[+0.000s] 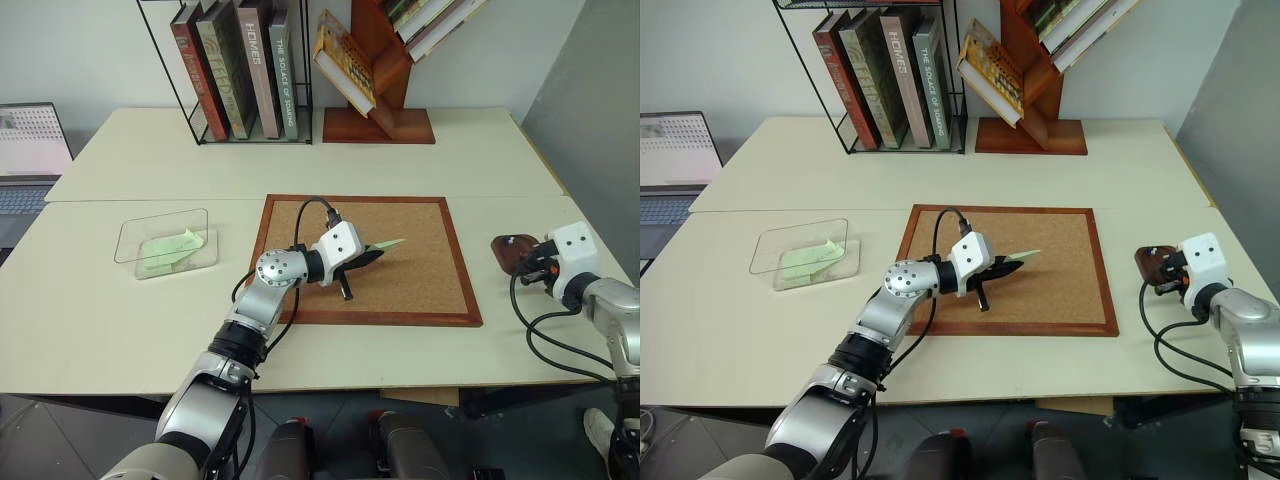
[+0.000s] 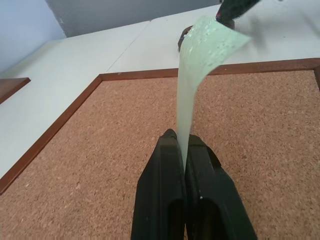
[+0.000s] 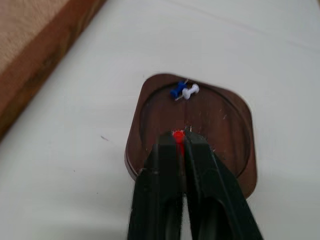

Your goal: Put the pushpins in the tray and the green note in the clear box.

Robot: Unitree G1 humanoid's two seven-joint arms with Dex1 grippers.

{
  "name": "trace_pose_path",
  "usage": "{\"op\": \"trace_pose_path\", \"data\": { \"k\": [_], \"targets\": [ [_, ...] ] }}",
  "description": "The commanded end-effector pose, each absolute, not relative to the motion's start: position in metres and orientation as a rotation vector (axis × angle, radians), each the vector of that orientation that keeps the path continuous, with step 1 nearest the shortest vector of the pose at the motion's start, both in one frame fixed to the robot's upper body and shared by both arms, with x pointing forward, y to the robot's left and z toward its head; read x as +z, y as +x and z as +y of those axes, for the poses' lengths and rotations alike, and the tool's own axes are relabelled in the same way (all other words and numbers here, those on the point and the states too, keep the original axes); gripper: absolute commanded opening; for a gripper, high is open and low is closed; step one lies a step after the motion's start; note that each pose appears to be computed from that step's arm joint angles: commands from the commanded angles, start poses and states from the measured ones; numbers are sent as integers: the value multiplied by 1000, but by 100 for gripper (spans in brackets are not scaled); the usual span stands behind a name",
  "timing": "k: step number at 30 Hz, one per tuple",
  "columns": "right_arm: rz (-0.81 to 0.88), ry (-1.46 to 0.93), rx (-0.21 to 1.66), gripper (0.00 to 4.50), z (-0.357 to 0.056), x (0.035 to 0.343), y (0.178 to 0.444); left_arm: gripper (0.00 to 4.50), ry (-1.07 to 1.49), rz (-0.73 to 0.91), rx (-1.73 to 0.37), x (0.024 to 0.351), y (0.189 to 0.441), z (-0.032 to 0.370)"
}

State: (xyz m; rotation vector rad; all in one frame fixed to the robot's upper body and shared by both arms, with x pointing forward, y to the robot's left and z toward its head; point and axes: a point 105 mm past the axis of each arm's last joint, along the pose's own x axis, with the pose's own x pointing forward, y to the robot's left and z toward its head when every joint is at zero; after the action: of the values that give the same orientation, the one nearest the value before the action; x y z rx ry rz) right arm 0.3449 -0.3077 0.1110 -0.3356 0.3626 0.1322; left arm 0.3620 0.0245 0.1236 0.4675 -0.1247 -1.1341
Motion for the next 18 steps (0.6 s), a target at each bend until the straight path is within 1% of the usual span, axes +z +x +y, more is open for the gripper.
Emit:
{"op": "trace_pose_path", "data": {
  "k": [1,2,4,6,9,10,12,15,16,18],
  "targets": [
    [313,-371,95,131,-314,120,355,0,473,-186,-1121,139,360,23],
    [313,-370,93,147,-315,119,357,0,474,-186,-1120,139,360,23],
    [308,-370,89,198,-315,119,358,0,474,-187,-1119,139,360,23],
    [299,-368,83,236,-315,121,359,0,475,-187,-1118,139,360,23],
    [292,-363,77,307,-316,123,360,0,477,-187,-1120,139,360,23],
    [288,-360,75,322,-316,125,360,0,478,-187,-1120,139,359,23],
    [269,-353,68,368,-317,130,361,0,479,-188,-1121,140,360,23],
    [206,-332,66,440,-316,146,362,0,474,-192,-1115,142,361,24],
    [170,-324,76,448,-313,155,362,0,465,-197,-1106,146,362,25],
    [105,-324,115,448,-306,171,360,0,477,-216,-1095,153,363,28]
  ]
}}
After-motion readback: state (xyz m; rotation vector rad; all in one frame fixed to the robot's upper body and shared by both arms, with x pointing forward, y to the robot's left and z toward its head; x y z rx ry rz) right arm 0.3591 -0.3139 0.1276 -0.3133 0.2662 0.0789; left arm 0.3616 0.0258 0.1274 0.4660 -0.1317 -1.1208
